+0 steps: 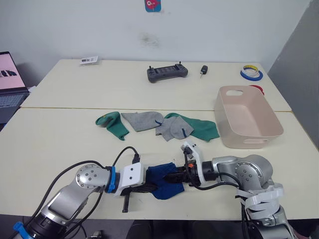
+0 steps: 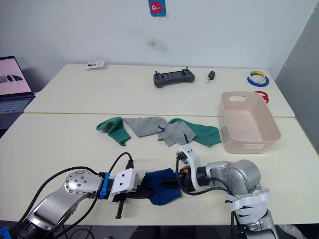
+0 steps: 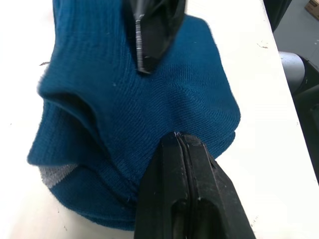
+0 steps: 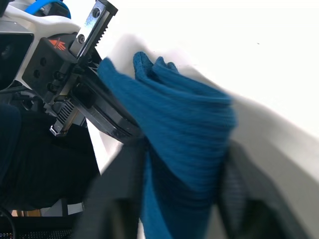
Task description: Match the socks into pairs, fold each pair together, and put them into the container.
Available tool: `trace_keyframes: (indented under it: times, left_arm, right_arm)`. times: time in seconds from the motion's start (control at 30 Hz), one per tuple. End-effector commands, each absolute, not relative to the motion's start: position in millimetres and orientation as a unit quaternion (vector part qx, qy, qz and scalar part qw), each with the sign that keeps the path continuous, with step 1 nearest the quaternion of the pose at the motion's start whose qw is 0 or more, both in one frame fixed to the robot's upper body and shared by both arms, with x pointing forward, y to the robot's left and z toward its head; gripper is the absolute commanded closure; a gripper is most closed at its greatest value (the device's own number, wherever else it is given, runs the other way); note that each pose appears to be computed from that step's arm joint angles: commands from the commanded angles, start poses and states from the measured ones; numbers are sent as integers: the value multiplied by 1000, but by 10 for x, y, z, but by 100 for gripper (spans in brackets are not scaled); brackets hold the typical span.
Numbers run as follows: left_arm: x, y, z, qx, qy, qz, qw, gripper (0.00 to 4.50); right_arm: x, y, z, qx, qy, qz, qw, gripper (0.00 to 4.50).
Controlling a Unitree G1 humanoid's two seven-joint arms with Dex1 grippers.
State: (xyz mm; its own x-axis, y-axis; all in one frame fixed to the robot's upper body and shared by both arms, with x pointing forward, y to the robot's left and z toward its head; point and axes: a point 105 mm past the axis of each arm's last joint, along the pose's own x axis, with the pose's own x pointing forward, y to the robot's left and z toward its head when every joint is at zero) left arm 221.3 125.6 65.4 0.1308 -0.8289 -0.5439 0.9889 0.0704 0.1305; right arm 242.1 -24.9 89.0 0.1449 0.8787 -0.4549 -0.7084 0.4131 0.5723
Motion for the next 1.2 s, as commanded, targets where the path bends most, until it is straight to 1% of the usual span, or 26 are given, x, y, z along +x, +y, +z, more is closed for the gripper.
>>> trace_keyframes:
  times: [0.03,0.1,0.2,0.33,0.37,0.43,0.5,0.53,0.6,0.7,0.77,0.83,0.93,1.0,1.03,1.13,1.2]
  left_arm:
    - [2209,1366,477,239,205,-616,722,450]
    - [2219,1352,521,227,197,-613,730,450]
    - [2211,1319,643,199,178,-616,741,450]
    - [2276,1303,927,138,150,-602,772,450]
    - [2306,1322,991,132,148,-597,777,433]
    - [2364,1344,1190,120,138,-597,781,390]
    - [2440,1323,1426,98,119,-597,787,328]
    - [2486,1286,1588,91,105,-601,787,296]
    - [2532,1218,1797,85,88,-609,784,230]
    - [2577,1062,2024,90,68,-629,770,133]
    - [2595,993,2096,96,65,-638,761,63]
    - [2625,922,2145,106,60,-646,754,2]
    - [2663,810,2219,122,47,-660,740,0]
    - [2664,758,2251,131,42,-669,730,0]
    - [2662,748,2257,132,42,-672,728,0]
    - [2646,725,2288,130,39,-680,721,0]
    - [2645,712,2298,131,37,-681,719,0]
  right_arm:
    - [2410,-213,989,114,365,546,745,392]
    - [2405,-218,1006,107,359,549,747,445]
    - [2413,-246,1072,92,340,554,755,448]
    - [2474,-343,1192,45,292,552,780,448]
    - [2485,-374,1226,29,278,551,786,448]
    - [2457,-452,1318,4,251,554,794,448]
    - [2411,-527,1406,-14,228,557,798,448]
    - [2374,-587,1477,-22,214,559,801,448]
    - [2318,-671,1577,-30,196,561,804,448]
    - [2269,-851,1775,-35,163,555,815,448]
    - [2250,-952,1878,-37,147,548,823,448]
    - [2259,-1075,1989,-29,131,532,836,448]
    - [2306,-1309,2176,-28,103,489,866,448]
    - [2408,-1556,2360,-34,76,433,898,448]
    - [2428,-1626,2417,-37,69,418,905,448]
    - [2612,-2041,2691,-104,38,326,939,448]
    - [2707,-2202,2783,-155,26,291,944,448]
